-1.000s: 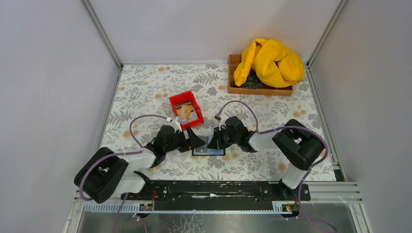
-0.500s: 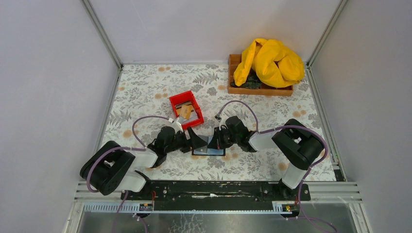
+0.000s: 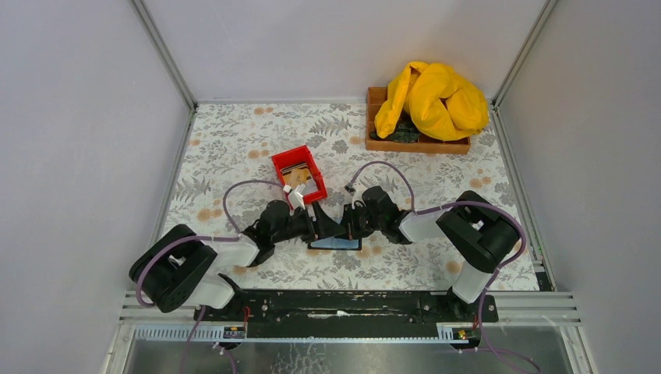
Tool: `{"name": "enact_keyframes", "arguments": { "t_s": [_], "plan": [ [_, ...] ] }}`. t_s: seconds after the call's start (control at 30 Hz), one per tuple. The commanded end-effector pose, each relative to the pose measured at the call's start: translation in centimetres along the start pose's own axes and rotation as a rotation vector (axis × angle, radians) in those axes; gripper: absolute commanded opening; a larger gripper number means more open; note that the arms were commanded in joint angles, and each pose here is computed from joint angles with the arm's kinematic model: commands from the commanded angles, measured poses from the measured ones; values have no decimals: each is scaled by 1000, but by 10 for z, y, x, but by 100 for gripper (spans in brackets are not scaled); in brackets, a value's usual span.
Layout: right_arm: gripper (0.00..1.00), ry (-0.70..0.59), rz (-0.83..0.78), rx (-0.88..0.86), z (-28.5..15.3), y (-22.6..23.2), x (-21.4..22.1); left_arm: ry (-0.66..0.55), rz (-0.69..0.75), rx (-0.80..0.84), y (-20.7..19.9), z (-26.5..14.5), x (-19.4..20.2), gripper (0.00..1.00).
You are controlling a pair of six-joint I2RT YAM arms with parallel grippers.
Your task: Take the credit cards out of the card holder
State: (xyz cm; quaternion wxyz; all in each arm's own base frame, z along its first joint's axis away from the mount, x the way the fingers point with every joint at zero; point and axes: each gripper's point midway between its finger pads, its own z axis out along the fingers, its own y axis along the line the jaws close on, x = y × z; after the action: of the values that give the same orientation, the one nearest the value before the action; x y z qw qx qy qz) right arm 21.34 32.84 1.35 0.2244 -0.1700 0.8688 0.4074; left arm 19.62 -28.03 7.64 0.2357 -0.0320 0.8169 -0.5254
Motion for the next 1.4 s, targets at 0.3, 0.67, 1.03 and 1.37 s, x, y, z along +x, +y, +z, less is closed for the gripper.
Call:
{"name": "enact_keyframes", "arguments": {
  "t_s": [0.3, 0.67, 1.03, 1.37],
  "plan": [
    [0, -248, 57, 389, -58, -56, -36, 7, 38, 35, -26, 27, -2, 83],
    [0, -435, 39, 461, -97, -60, -57, 34, 46, 42, -31, 45, 2, 83],
    [0, -377, -45, 264, -78, -30, -54, -25, 83, 22, -31, 37, -5, 84],
    [0, -214, 28, 294, -45, -48, -28, -72, 71, -90, 2, 32, -5, 87]
  ]
}}
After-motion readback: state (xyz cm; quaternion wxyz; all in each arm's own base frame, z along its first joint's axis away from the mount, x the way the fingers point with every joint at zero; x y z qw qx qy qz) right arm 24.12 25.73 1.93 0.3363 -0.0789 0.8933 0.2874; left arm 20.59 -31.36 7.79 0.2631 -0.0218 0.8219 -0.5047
